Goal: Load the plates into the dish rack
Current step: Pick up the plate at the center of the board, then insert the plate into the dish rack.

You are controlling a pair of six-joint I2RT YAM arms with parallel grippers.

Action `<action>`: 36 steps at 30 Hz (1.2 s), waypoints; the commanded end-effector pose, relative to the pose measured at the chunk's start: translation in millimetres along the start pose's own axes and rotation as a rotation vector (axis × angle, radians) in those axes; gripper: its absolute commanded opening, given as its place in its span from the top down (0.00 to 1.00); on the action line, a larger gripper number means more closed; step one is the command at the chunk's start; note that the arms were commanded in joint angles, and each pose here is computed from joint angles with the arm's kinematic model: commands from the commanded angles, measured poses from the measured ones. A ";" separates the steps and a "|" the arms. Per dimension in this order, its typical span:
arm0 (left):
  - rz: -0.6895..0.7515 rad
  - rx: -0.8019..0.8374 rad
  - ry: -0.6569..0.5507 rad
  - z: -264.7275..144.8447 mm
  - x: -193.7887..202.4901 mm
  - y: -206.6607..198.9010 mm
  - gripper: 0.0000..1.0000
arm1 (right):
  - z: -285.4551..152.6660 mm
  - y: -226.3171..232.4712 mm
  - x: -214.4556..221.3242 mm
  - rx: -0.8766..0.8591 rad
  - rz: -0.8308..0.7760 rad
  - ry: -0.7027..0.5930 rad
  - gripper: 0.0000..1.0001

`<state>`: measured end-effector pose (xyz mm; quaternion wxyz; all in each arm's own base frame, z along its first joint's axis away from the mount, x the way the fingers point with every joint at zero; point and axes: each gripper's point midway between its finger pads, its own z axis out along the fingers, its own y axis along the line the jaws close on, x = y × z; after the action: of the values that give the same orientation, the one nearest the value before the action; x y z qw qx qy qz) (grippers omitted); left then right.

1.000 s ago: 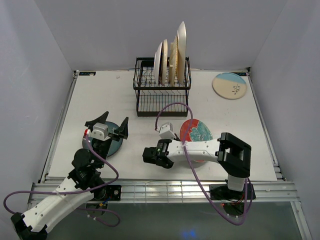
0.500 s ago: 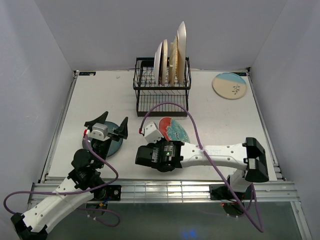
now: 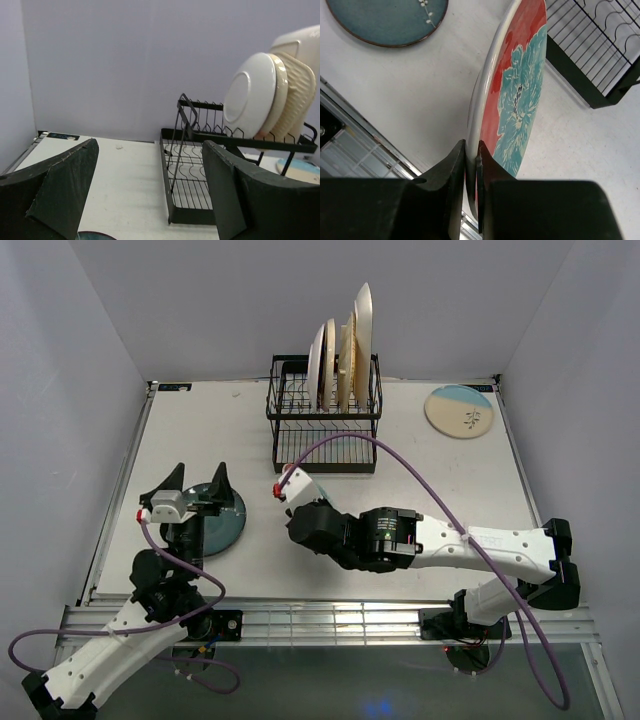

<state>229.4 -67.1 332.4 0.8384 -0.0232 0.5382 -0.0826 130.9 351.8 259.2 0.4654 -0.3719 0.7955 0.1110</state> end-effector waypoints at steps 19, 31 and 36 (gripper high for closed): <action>-0.069 -0.288 -0.131 -14.0 -27.9 58.7 0.05 | -79.8 -50.8 -250.2 -0.126 0.346 -0.730 0.92; -0.065 -0.284 -0.131 -13.9 -26.5 58.1 0.05 | -76.2 -89.8 -337.2 -0.085 0.442 -0.999 0.92; -0.062 -0.281 -0.129 -13.2 -26.4 57.1 0.05 | -65.2 -111.3 -348.8 0.000 0.445 -1.068 0.92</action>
<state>210.9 -4.2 345.7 0.8569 -0.1675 0.4861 -0.0371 264.0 459.9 458.9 0.6602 -0.2123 0.6517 0.3072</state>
